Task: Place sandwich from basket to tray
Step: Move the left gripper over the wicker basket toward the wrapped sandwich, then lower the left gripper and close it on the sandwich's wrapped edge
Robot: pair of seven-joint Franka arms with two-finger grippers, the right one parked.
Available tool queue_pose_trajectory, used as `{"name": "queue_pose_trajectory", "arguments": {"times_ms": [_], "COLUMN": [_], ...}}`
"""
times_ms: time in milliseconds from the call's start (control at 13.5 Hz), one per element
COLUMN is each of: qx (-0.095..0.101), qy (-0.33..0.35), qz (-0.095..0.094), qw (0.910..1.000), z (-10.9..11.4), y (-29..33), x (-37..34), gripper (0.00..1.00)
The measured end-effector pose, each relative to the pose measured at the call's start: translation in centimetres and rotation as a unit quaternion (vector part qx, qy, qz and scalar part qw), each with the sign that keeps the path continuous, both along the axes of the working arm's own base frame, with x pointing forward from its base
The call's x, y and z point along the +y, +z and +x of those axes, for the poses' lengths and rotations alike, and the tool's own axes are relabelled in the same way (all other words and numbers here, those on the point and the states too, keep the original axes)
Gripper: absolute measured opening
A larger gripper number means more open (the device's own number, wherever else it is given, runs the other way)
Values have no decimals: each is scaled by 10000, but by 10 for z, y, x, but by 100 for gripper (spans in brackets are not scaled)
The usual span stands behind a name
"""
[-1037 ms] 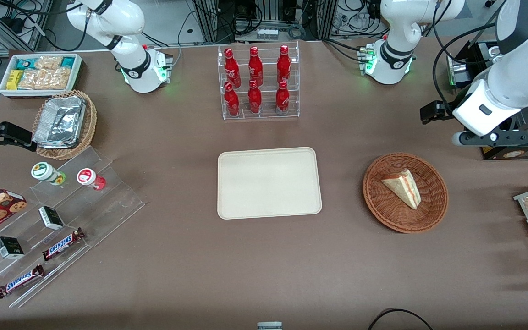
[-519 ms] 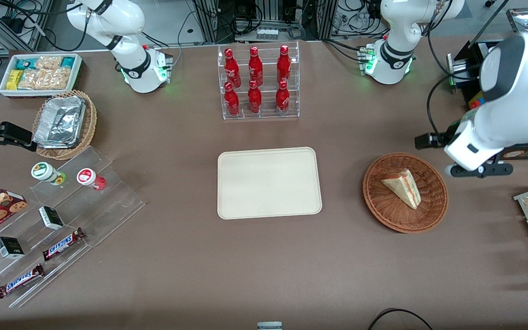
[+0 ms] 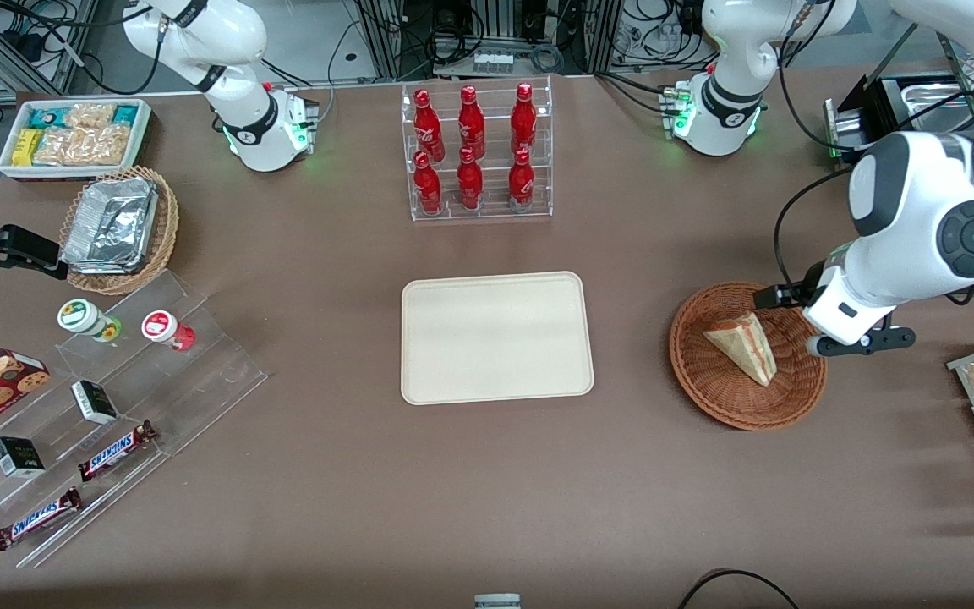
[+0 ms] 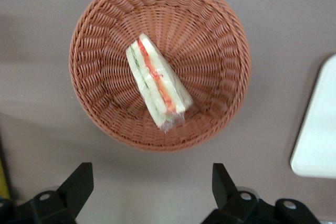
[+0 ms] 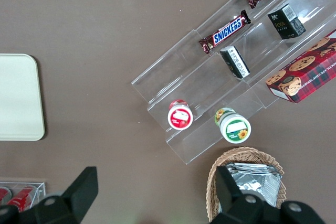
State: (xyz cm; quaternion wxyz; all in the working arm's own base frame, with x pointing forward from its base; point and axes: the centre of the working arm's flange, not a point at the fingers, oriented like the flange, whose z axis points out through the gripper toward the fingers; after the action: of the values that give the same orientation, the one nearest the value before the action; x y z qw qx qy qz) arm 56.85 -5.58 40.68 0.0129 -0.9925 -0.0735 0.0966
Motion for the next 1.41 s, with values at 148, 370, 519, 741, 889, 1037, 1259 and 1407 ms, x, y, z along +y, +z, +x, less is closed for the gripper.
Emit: {"name": "queue_pose_trajectory", "arguments": {"times_ms": [148,370,519,741,889,1037,1259,1407], "qx": [-150,-372,-507,-597,-604,-620,-706,-719], "qy": [517,1480,2133,2771,2915,2953,2988,2994], "qz": [81,203,263,317,332,330,293,278], "qw": [9985,9881,9753,9585,9541,9528,9512,9510], "z": [-4,-10,-12,-20,-26,-29,-30,-31], "y": [-22,-47,-58,-75,-87,-91,-99,-112], "x": [1,1,1,0,1,1,0,-2], "gripper": [100,100,100,100,100,100,100,100]}}
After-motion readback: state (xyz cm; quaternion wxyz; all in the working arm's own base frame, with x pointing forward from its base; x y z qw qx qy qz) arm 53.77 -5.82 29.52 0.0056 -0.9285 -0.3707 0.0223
